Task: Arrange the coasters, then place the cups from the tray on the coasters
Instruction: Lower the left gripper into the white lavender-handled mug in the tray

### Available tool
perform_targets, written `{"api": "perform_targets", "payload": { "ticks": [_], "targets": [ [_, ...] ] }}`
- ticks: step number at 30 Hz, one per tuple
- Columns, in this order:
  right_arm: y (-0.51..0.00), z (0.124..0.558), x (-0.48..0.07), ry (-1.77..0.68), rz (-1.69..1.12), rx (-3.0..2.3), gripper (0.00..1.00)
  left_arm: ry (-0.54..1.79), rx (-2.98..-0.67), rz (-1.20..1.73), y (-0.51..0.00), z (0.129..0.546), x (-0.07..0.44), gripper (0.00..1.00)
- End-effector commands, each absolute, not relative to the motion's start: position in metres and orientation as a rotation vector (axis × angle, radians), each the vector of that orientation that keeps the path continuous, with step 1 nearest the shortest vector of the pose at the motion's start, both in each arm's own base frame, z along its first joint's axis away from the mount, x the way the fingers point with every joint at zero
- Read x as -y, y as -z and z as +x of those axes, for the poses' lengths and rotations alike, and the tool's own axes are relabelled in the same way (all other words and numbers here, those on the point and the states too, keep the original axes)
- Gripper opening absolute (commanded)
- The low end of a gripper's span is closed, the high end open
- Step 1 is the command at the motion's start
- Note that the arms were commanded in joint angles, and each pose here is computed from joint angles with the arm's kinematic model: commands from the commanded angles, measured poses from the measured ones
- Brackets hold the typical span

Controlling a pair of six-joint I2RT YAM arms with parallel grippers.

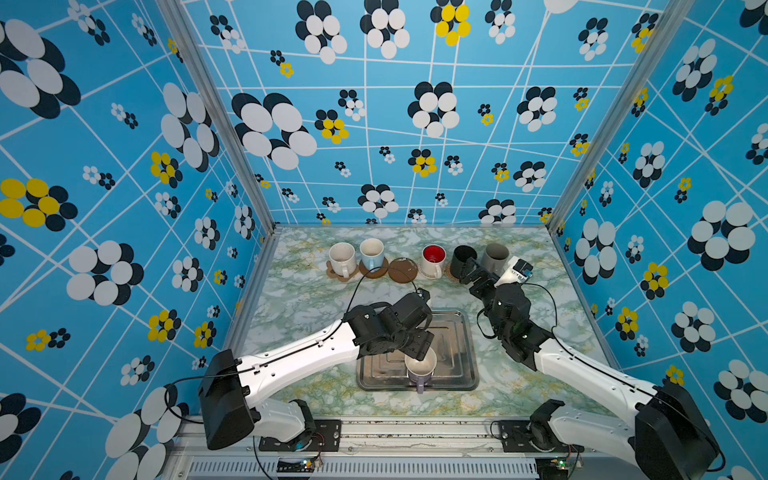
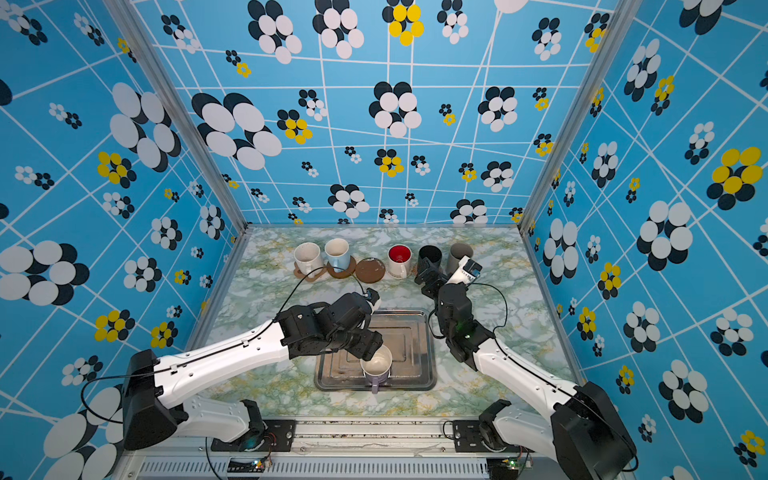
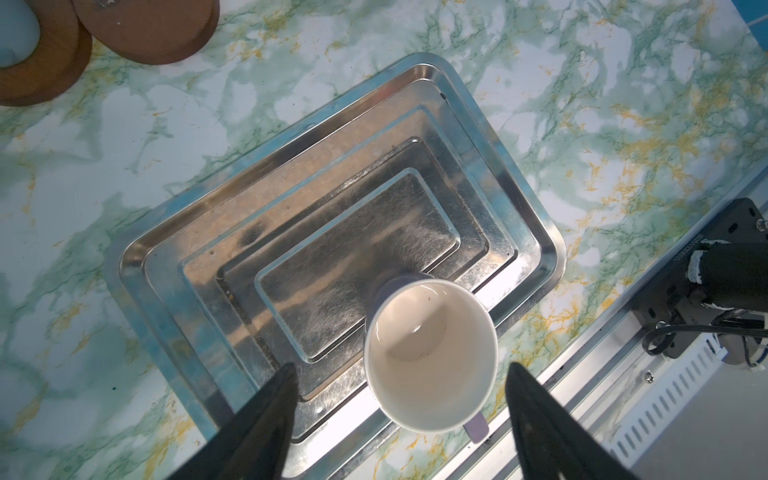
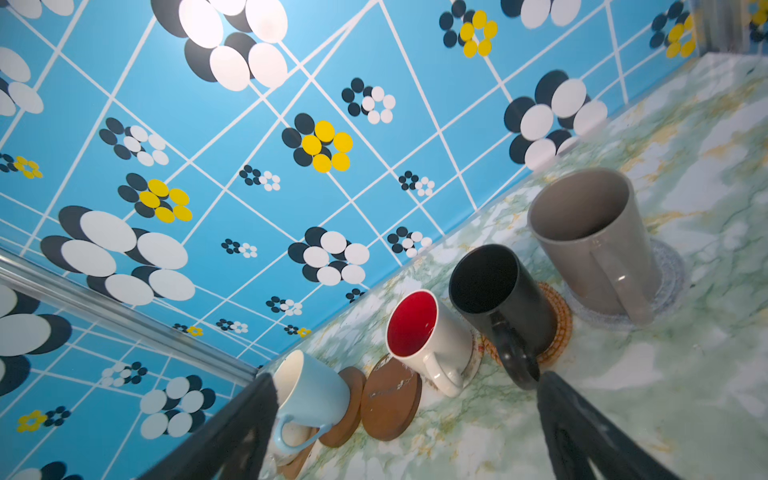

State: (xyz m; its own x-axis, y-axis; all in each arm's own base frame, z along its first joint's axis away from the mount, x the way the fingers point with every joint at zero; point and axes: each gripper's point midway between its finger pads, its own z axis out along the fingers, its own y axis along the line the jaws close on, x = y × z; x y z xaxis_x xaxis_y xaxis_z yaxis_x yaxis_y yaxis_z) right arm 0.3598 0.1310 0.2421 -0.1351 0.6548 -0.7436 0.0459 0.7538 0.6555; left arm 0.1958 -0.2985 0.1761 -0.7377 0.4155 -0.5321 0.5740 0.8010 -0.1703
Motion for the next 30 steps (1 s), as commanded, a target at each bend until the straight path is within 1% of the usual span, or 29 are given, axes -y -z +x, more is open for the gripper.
{"api": "perform_targets", "payload": {
  "ticks": [1,4,9,16,23,26,30],
  "targets": [
    [-0.267,0.365,-0.136,-0.718,0.653,-1.619,0.99,0.406,-2.524,0.738,-0.174,0.194,0.292,0.80],
    [-0.278,0.368,-0.147,-0.602,0.488,-1.745,0.99,0.399,-2.533,0.724,-0.175,0.192,0.288,0.80],
    [-0.272,0.366,-0.132,-0.486,0.529,-1.794,0.99,0.409,-2.598,0.703,-0.173,0.176,0.278,0.80],
    [-0.271,0.362,-0.123,-0.391,0.525,-1.855,0.98,0.448,-2.731,0.761,-0.162,0.132,0.276,0.78],
    [-0.265,0.363,-0.126,-0.285,0.457,-1.981,0.98,0.423,-2.842,0.761,-0.140,0.098,0.281,0.77],
    [-0.262,0.363,-0.127,-0.282,0.456,-1.992,0.98,0.416,-2.879,0.733,-0.130,0.087,0.287,0.76],
    [-0.262,0.363,-0.126,-0.285,0.456,-1.987,0.95,0.428,-2.907,0.625,-0.117,0.082,0.295,0.74]
  ]
}}
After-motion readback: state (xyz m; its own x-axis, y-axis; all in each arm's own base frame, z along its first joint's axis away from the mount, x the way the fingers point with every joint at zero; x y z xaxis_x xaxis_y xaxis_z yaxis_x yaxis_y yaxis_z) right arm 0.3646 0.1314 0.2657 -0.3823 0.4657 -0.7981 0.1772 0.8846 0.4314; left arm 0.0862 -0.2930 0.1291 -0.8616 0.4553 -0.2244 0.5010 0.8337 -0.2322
